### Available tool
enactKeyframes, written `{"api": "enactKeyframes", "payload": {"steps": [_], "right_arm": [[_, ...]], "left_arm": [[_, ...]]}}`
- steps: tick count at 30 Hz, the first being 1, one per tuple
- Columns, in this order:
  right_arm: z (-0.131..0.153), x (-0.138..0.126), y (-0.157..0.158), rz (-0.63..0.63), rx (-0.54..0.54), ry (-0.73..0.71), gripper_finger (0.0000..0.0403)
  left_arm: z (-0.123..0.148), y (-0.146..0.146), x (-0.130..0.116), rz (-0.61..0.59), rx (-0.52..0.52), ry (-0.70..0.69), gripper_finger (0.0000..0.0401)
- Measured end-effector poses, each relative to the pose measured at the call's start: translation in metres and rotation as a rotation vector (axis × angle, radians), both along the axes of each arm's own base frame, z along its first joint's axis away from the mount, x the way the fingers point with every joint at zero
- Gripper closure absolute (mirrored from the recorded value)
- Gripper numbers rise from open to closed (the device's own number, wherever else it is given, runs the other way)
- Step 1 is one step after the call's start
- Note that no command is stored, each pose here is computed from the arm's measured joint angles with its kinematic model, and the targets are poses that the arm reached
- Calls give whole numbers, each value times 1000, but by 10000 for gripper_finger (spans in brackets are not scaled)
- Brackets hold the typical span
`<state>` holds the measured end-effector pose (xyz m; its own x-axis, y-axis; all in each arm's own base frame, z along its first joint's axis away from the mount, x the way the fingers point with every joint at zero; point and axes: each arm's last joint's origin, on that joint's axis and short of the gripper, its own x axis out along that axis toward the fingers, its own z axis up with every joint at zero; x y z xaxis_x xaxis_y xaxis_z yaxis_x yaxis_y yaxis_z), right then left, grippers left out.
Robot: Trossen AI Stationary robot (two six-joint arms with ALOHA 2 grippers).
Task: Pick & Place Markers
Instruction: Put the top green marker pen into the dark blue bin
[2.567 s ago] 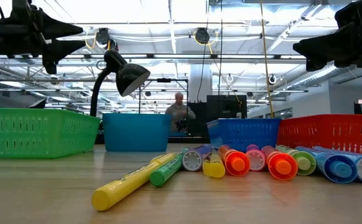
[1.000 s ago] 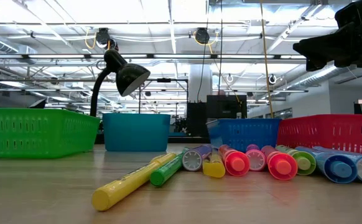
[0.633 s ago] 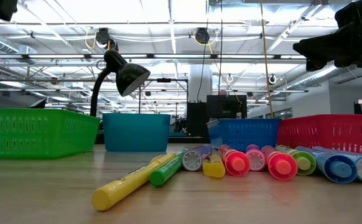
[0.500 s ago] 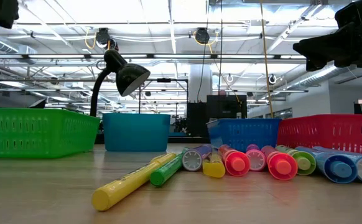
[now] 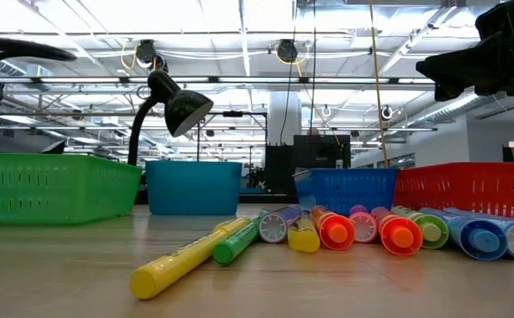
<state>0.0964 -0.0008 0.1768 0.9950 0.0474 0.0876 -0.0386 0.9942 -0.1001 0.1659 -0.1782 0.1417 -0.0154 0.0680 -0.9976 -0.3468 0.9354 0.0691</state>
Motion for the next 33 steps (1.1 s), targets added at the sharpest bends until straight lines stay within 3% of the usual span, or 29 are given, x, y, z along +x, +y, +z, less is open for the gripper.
{"api": "enactKeyframes", "payload": {"steps": [24,33], "right_arm": [[0,0,0,0,0,0,332],[0,0,0,0,0,0,332]], "left_arm": [[-2,0,2,-39,11,-34,222],[-2,-2,4,-70,-31,-37,331]]}}
